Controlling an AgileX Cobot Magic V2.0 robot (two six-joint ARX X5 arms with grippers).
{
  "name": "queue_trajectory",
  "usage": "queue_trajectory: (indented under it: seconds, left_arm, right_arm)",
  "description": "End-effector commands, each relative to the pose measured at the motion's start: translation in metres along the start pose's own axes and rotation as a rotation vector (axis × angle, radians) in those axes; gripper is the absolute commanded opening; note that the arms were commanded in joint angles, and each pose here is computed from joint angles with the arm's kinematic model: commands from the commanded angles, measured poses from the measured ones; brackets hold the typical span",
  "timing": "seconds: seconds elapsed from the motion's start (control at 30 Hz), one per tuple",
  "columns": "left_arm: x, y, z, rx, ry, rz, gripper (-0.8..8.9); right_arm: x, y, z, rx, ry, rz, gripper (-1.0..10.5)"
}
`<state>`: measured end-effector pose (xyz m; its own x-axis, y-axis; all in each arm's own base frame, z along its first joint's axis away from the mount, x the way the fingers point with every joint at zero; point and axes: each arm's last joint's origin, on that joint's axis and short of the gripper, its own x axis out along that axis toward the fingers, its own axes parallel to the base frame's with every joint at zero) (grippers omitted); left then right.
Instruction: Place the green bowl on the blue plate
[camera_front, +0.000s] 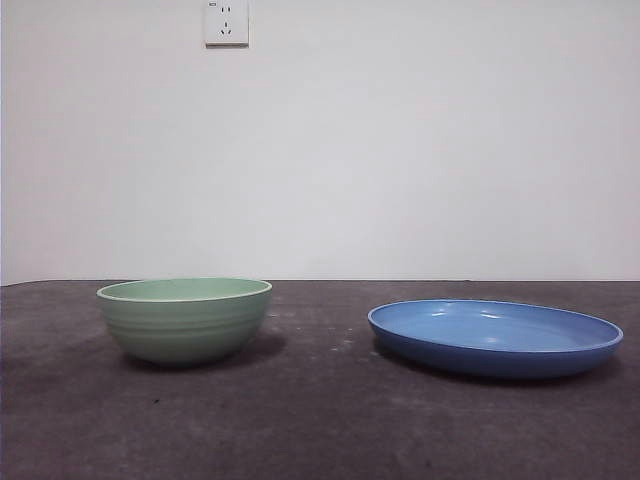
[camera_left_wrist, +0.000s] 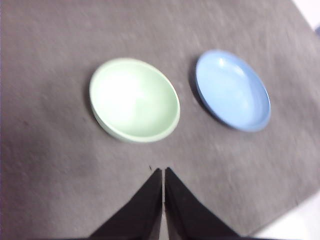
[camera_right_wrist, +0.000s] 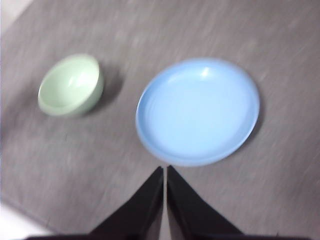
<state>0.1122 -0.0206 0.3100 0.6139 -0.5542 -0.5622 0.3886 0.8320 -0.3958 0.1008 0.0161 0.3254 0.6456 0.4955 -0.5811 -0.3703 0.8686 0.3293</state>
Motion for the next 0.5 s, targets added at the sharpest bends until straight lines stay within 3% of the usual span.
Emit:
queue_trajectory:
  seconds: [0.03,0.3,0.4,0.5]
  left_arm:
    - [-0.0038,-0.0064,0.0045,0.080,0.012,-0.027,0.09]
    - [-0.0022,-0.0098,0.0011,0.099,0.055,-0.053,0.34]
    - [-0.0022,-0.0098,0.0010,0.095,0.055,-0.052,1.73]
    - [-0.0021,-0.0098,0.0013,0.097,0.053,-0.052,3.56]
  right_arm:
    - [0.0013,0.0023,0.0006,-0.046,0.063,0.025,0.1]
    - [0.0054,0.0064,-0.0043,-0.063,0.143,0.066,0.1]
    - [0.0055,0.0064,-0.0043,-0.062,0.144,0.066,0.7]
    - [0.0056,0.0064,-0.0039,-0.050,0.141,0.066,2.9]
